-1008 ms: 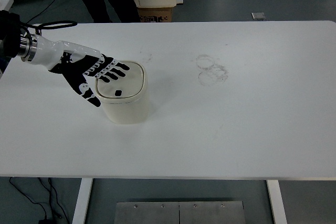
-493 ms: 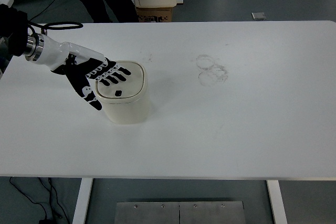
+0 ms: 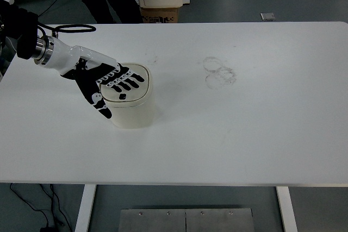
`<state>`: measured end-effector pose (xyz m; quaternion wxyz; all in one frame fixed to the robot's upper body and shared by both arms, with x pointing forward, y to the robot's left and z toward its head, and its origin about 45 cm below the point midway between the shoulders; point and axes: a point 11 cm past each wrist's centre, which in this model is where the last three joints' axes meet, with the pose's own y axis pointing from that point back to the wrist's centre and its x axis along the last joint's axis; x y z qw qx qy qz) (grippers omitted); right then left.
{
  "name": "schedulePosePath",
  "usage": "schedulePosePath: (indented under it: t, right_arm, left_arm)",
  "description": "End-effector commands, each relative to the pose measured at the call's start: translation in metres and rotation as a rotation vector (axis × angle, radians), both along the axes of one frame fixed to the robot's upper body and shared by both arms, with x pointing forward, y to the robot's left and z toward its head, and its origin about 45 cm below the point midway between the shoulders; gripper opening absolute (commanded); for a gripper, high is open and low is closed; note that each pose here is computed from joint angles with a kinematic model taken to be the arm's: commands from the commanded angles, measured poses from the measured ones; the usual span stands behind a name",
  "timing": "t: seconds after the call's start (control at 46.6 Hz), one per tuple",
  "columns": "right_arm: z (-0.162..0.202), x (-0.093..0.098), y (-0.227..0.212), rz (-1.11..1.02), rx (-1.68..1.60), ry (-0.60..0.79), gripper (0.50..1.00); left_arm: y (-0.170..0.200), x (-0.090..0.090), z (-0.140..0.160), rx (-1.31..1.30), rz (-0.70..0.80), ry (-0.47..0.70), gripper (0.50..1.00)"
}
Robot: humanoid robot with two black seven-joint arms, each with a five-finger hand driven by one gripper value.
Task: Open trash can
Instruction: 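Press down on the lid button with the left hand fingers, then lift the left hand away as the lid pops open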
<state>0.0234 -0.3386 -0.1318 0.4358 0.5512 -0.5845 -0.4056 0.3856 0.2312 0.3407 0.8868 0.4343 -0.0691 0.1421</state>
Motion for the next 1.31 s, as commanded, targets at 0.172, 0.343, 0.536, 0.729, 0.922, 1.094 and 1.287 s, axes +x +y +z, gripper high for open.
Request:
schedulePosePath:
  t: [0.172, 0.343, 0.536, 0.729, 0.922, 1.094, 1.287]
  right_arm:
    - [0.0, 0.0, 0.0, 0.0, 0.0, 0.0, 0.991]
    - [0.0, 0.0, 0.0, 0.0, 0.0, 0.0, 0.991]
    - [0.0, 0.0, 0.0, 0.0, 0.0, 0.0, 0.991]
    - [0.0, 0.0, 0.0, 0.0, 0.0, 0.0, 0.991]
    - [0.0, 0.0, 0.0, 0.0, 0.0, 0.0, 0.991]
    - [0.0, 0.0, 0.0, 0.0, 0.0, 0.0, 0.991]
    - [0.0, 0.0, 0.0, 0.0, 0.0, 0.0, 0.991]
  left_arm:
    - [0.0, -0.001, -0.004, 0.002, 0.0, 0.01, 1.0]
    - [0.001, -0.002, -0.007, 0.003, 0.002, 0.015, 1.0]
    - [0.002, -0.001, -0.005, 0.0, 0.005, 0.012, 1.0]
    - [0.003, 0.005, 0.01, -0.018, 0.02, -0.023, 1.0]
    - [0.015, 0.022, 0.026, -0.088, 0.121, -0.046, 1.0]
    - [0.03, 0.04, 0.044, -0.184, 0.238, -0.066, 1.0]
    - [0.064, 0.058, 0.071, -0.3, 0.379, -0.124, 1.0]
